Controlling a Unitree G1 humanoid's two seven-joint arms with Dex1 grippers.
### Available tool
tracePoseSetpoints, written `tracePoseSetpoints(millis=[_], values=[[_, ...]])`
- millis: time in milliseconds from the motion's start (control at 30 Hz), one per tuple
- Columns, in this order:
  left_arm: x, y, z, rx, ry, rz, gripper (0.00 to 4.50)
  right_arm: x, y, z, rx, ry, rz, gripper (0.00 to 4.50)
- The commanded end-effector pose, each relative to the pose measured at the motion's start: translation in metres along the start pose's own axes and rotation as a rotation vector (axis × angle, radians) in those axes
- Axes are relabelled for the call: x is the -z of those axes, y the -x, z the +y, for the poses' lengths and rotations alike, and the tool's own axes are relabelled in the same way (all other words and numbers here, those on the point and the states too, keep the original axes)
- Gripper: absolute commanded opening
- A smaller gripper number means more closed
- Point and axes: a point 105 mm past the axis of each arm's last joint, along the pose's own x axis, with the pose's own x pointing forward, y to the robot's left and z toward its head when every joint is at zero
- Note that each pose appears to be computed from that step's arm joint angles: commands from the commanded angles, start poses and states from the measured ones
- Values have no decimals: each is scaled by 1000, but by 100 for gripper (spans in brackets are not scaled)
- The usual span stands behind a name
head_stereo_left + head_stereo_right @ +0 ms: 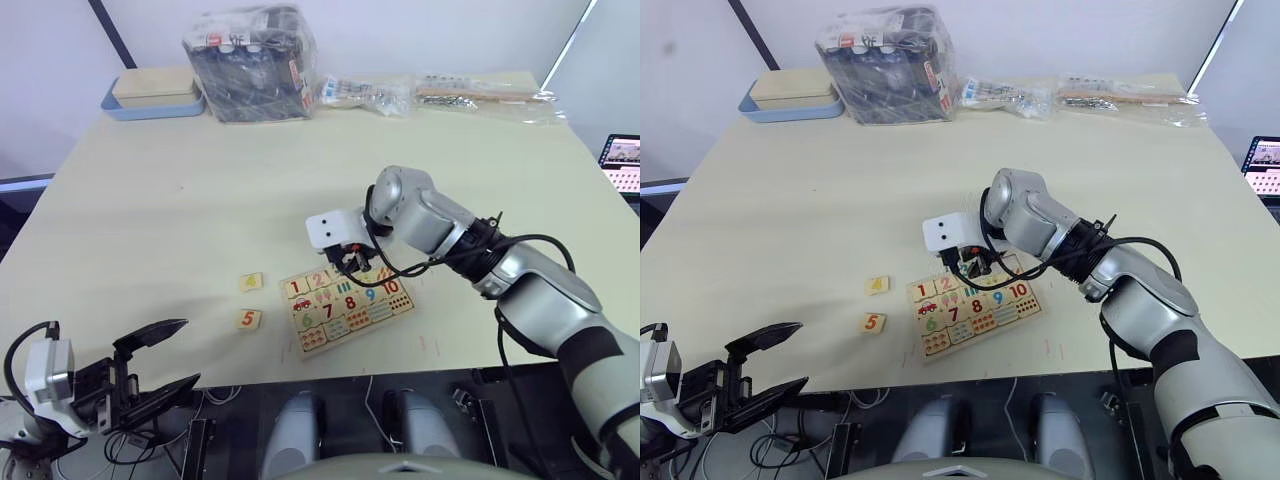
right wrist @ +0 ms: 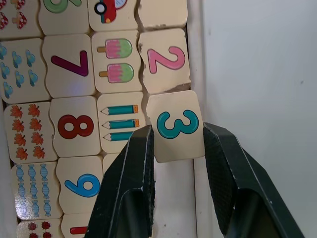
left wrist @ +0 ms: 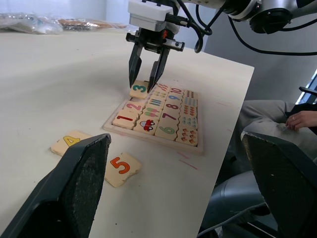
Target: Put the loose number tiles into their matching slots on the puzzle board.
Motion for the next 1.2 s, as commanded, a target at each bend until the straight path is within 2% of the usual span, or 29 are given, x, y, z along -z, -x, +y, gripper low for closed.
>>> tracePoseSetpoints(millis=[33, 1200], values=[[-3, 4, -1, 3, -24, 0, 450, -3, 3, -1, 7, 10, -13, 90], [3, 2, -4, -5, -17, -11, 450, -8, -6, 2, -19, 19, -21, 90]])
